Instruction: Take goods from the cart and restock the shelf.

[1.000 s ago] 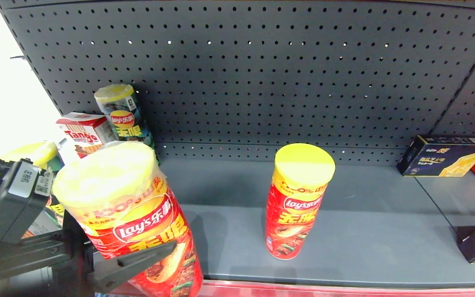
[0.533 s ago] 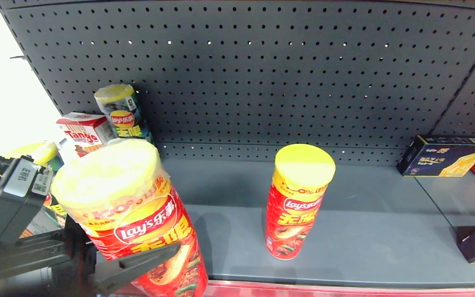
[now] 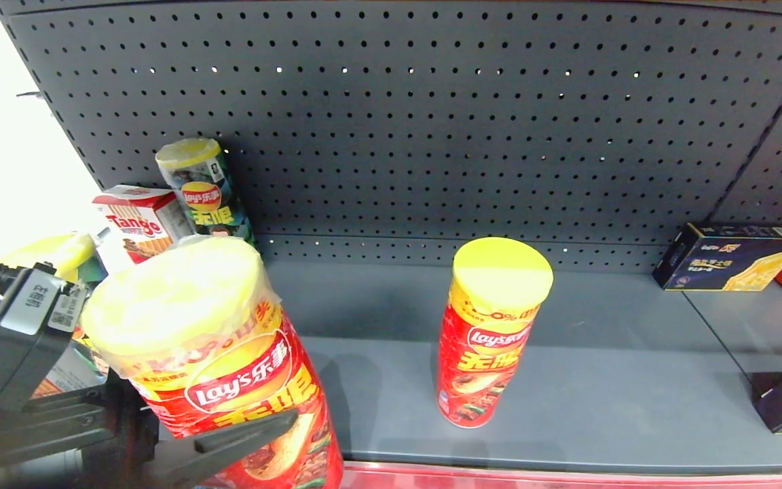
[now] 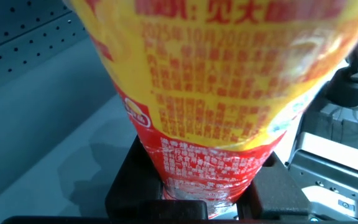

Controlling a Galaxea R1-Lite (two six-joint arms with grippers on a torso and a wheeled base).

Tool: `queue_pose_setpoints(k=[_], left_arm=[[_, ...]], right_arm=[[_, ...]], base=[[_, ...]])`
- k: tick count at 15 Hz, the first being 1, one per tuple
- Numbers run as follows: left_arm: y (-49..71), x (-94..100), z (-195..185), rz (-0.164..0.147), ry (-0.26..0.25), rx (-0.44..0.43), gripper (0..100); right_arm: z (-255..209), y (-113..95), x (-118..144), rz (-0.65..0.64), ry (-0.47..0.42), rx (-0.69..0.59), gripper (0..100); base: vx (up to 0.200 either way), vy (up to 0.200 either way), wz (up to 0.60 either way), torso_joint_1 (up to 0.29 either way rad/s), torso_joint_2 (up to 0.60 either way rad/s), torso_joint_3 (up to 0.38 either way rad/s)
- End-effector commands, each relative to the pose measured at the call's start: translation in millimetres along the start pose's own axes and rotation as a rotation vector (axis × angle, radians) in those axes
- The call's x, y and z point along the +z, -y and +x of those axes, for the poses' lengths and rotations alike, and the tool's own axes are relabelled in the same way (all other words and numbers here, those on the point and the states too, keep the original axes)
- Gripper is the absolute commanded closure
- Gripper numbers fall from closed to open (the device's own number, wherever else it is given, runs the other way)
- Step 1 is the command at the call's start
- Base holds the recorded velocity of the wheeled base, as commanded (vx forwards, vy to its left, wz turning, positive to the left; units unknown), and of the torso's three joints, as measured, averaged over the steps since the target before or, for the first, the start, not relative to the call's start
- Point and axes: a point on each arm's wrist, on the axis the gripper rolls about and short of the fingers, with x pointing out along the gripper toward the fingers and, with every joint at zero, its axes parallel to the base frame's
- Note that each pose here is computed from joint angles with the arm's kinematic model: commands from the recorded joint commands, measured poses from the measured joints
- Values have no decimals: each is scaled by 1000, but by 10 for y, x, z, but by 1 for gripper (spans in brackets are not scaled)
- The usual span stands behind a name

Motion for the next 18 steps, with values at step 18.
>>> queue_pose_setpoints(k=[18], left_arm=[[-233,193,497,21,-102,30,100]], right_arm=[[4,0,0,-1,-7,3,0]], base=[[0,0,0,0,0,0]])
